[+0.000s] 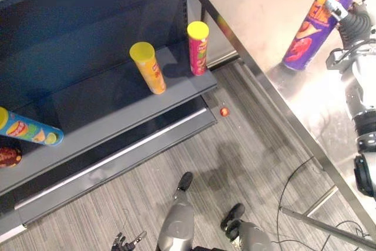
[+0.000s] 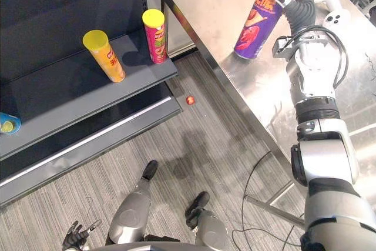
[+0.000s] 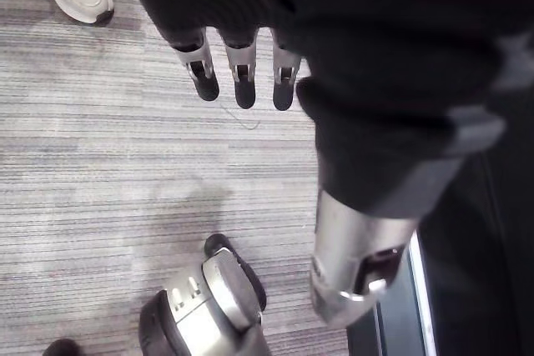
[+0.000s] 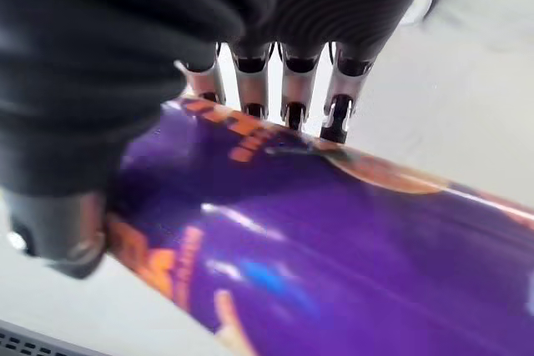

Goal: Put the gum and the chips on the shelf.

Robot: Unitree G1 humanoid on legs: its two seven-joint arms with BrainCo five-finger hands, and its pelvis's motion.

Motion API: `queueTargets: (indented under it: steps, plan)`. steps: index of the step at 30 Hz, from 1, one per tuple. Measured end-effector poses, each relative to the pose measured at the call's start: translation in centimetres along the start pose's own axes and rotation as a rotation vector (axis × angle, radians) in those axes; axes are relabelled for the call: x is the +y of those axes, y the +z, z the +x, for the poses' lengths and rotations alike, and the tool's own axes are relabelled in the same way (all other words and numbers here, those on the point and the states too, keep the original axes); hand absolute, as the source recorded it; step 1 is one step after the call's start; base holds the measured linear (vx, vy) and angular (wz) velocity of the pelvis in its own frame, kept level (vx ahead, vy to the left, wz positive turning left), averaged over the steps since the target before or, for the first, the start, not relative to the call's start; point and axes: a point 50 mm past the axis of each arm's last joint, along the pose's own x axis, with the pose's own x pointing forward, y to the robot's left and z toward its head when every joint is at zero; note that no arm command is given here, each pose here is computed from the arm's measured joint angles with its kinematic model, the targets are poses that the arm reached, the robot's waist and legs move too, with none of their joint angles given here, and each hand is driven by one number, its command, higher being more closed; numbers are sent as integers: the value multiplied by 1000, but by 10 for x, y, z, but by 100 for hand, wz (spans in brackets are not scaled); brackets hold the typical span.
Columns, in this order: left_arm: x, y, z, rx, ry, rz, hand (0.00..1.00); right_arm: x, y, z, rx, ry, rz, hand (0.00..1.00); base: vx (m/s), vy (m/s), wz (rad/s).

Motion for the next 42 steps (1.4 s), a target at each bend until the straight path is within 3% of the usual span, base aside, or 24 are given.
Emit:
queueTargets:
  steps: [24,35,42]
  plan:
    - [8,10,3,-28,7,25,0,14,6,-6,-70,136,-8,100,0,-12,-5]
    - [10,9,3,-23,17,34,0,56,1,-32,-132,320,30,100,17,-12,-10]
    - [10,1,1,2,37,56,0,80,3,-60,-224,318,119,100,-9,-19,-15]
